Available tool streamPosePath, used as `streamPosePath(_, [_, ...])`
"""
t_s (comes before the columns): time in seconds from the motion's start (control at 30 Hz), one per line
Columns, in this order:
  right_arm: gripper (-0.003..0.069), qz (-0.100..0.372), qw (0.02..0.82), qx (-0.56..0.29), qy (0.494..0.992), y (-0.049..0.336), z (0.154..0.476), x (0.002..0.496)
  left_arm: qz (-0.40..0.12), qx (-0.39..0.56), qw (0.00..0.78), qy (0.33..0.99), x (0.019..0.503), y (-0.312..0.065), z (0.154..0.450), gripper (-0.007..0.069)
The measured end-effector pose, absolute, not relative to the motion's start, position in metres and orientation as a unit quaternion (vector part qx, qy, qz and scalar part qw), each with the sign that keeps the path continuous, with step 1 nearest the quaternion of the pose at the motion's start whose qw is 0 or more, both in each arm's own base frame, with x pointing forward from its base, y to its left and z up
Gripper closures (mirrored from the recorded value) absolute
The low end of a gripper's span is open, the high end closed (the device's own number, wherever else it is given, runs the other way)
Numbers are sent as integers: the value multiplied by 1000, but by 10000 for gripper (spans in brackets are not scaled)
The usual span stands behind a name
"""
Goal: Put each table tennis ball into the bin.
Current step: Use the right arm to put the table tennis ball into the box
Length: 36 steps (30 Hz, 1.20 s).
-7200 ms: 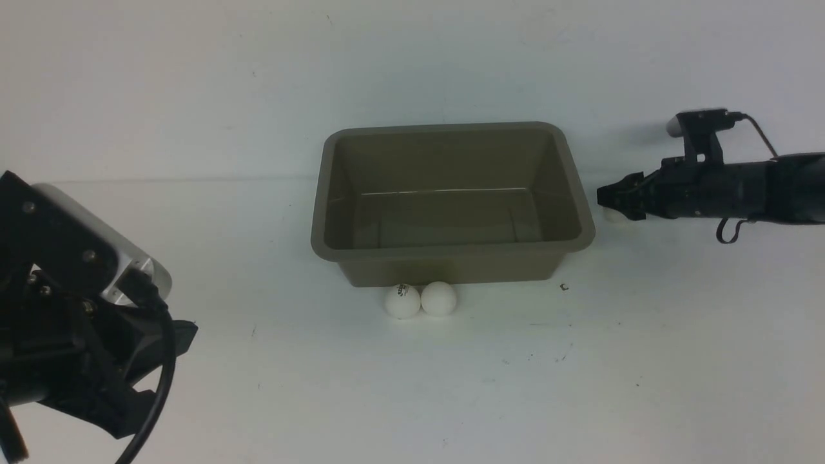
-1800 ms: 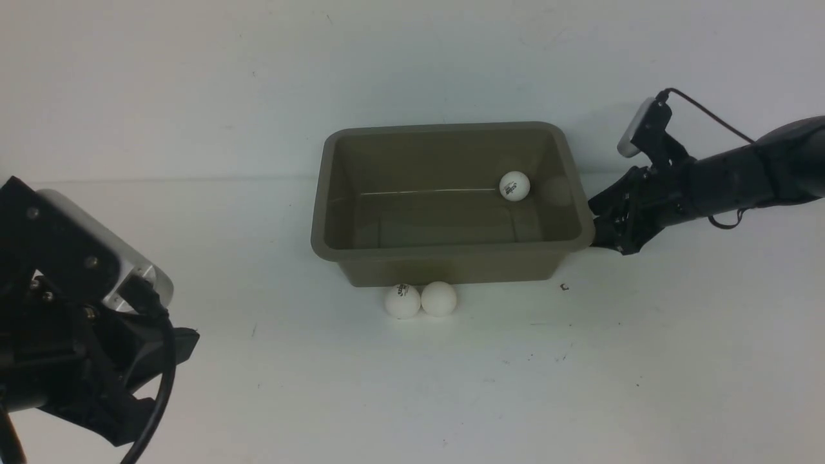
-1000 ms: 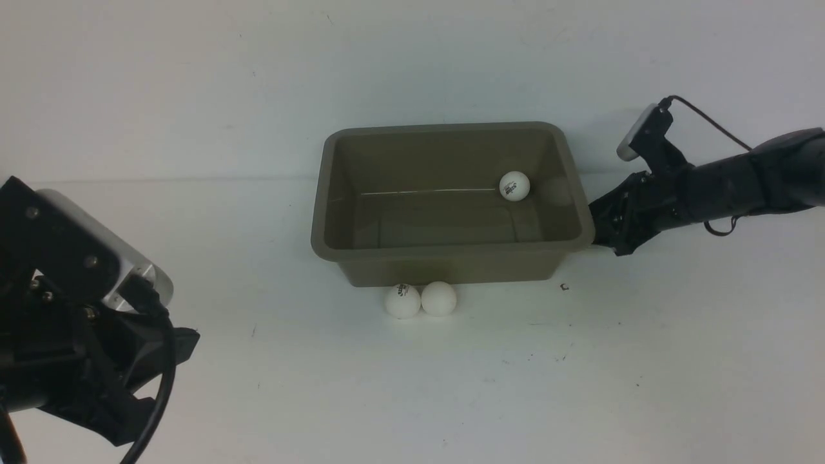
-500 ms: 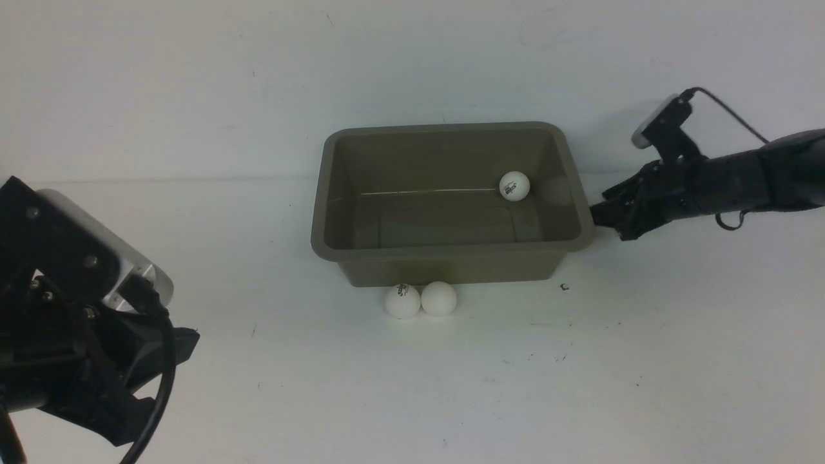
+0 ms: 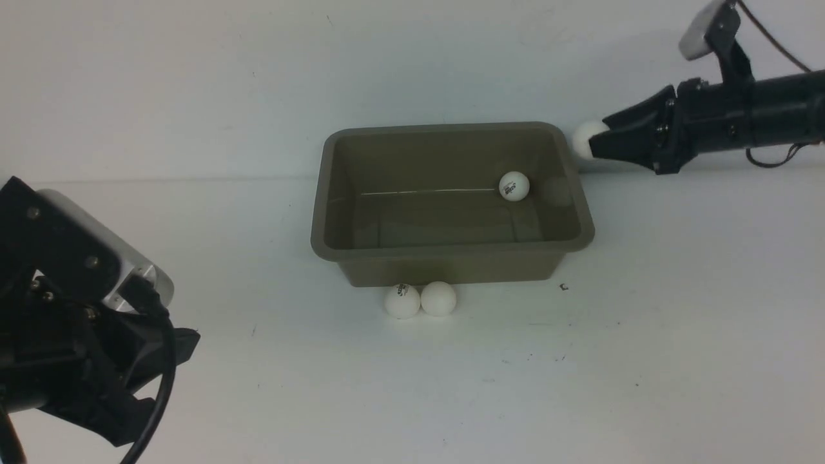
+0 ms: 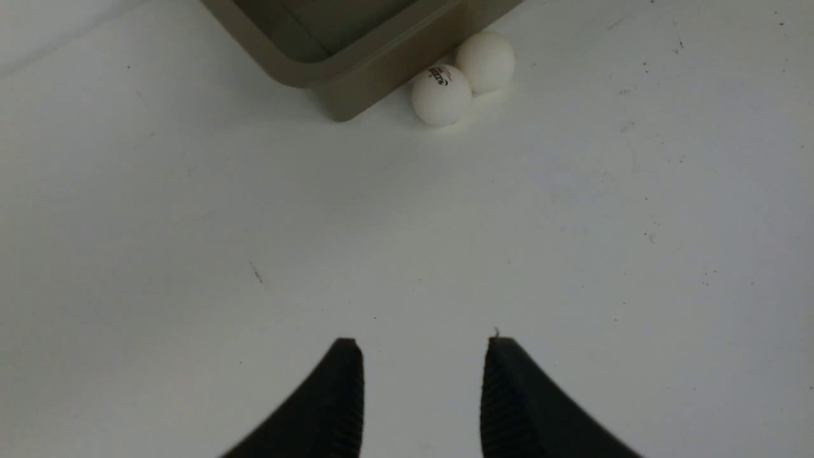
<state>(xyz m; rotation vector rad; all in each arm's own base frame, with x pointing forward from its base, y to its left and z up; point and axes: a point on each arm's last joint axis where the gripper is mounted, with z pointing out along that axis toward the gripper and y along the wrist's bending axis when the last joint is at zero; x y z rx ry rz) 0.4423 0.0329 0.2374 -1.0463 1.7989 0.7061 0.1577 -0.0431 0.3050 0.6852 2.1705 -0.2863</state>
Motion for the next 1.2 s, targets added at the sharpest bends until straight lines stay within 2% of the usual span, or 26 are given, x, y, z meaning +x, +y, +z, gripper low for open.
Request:
streamPosePath(0.17, [348, 308, 427, -430, 734, 49, 231, 440, -114, 272, 411, 862, 158, -43, 305, 385])
streamPosePath(0.37, [348, 294, 407, -430, 751, 63, 214, 445, -114, 272, 411, 863, 158, -43, 305, 385])
streamPosePath(0.5, [348, 278, 408, -398, 773, 71, 198, 454, -114, 272, 411, 863, 158, -43, 305, 385])
streamPosePath(0.77, [348, 289, 419, -369, 778, 80, 192, 459, -114, 272, 412, 862, 158, -43, 305, 385])
streamPosePath(1.0, [260, 293, 439, -331, 782, 79, 195, 464, -114, 272, 412, 862, 158, -43, 305, 385])
streamPosePath(1.2, [234, 301, 450, -308, 782, 79, 198, 466, -115, 271, 412, 862, 158, -43, 305, 385])
